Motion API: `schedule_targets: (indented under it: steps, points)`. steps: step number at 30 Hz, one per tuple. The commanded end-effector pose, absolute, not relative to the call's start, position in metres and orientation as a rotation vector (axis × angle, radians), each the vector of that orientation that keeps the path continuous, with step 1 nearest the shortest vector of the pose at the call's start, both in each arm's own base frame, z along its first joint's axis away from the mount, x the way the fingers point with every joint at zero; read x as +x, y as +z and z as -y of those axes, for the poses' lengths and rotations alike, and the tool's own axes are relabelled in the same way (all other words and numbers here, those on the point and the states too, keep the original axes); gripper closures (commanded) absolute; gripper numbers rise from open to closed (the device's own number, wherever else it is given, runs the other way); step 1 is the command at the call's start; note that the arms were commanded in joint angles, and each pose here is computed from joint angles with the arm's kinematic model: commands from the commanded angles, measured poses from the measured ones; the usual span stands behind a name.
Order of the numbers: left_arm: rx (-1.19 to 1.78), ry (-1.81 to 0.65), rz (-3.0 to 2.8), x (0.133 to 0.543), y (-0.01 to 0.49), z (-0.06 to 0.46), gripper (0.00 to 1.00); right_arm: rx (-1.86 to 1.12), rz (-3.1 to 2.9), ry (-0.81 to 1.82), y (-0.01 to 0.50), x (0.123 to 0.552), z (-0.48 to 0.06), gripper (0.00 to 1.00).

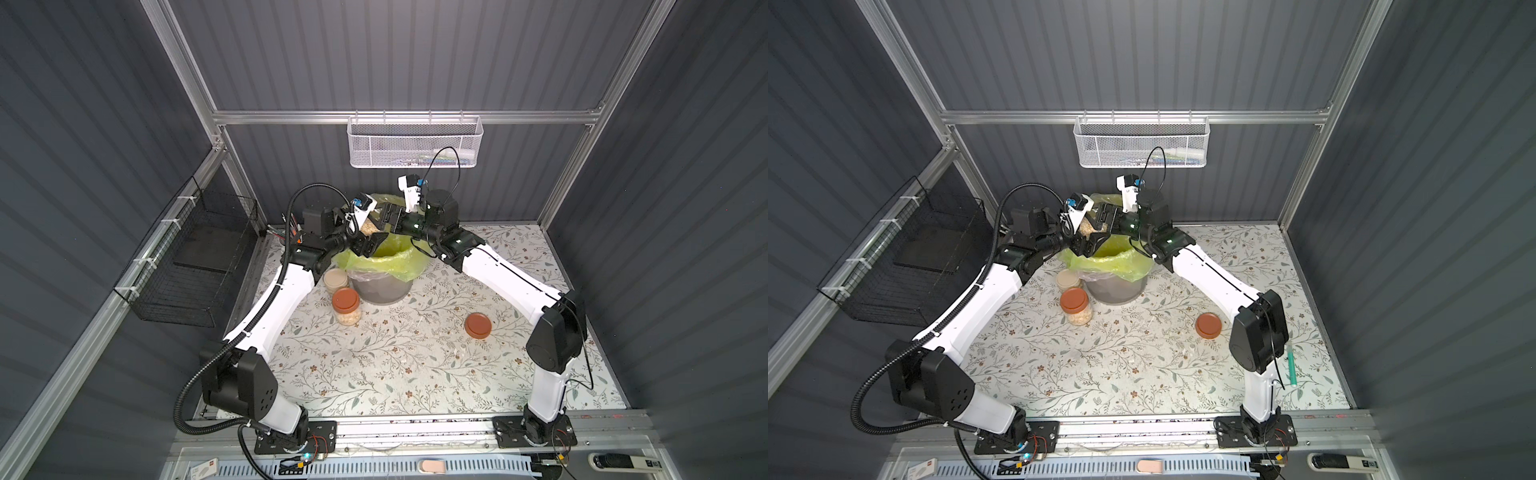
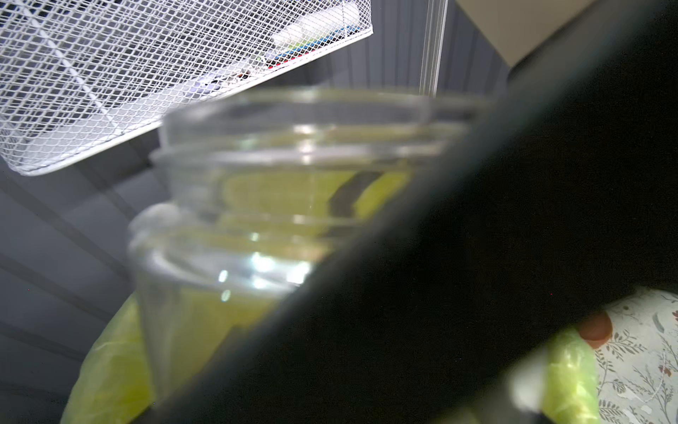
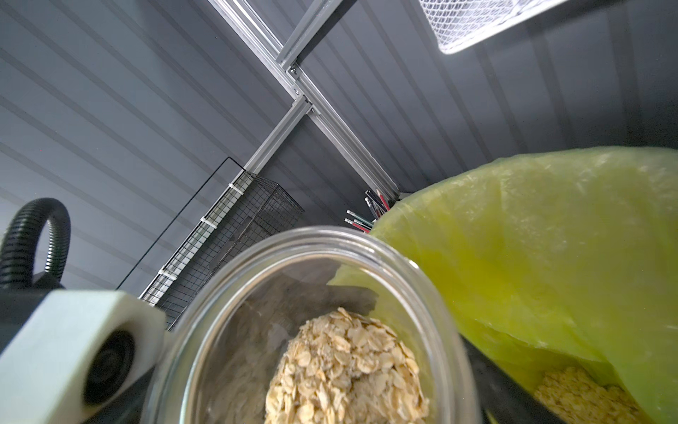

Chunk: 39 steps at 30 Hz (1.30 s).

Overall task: Empty expired oatmeal from jars
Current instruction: Pour the expired oatmeal into the trash bin.

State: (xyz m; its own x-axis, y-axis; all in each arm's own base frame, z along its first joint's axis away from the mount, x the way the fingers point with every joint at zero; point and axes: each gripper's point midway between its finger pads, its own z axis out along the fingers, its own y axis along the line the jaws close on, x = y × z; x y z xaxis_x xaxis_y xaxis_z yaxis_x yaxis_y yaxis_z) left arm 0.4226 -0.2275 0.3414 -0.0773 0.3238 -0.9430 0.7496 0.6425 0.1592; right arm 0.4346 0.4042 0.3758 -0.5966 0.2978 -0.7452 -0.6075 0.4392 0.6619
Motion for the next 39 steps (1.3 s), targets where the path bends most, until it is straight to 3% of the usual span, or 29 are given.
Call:
schedule_targets:
  steps: [1, 7, 12, 16, 23, 33, 39]
  points:
    - [0.915, -0.468, -1.491, 0.417, 0.395, 0.238, 0.8, -0.229, -1.805, 1.298, 0.371, 0.45, -0.403, 0.04]
    - [0.912, -0.449, -1.494, 0.423, 0.397, 0.236, 0.76, -0.207, -1.825, 1.309, 0.362, 0.455, -0.404, 0.14]
    - [0.883, -0.441, -1.491, 0.428, 0.399, 0.233, 0.54, -0.178, -1.836, 1.326, 0.358, 0.458, -0.403, 0.27]
    - [0.857, -0.43, -1.475, 0.431, 0.401, 0.23, 0.22, -0.134, -1.817, 1.342, 0.36, 0.461, -0.402, 0.34]
    - [0.858, -0.422, -1.494, 0.436, 0.396, 0.23, 0.01, -0.005, -1.764, 1.367, 0.369, 0.473, -0.398, 0.46]
    - [0.813, -0.414, -1.534, 0.43, 0.396, 0.222, 0.0, 0.211, -1.741, 1.397, 0.383, 0.477, -0.386, 0.5]
    - [0.61, -0.517, -1.579, 0.422, 0.408, 0.21, 0.0, 0.355, -1.742, 1.486, 0.387, 0.476, -0.383, 0.5]
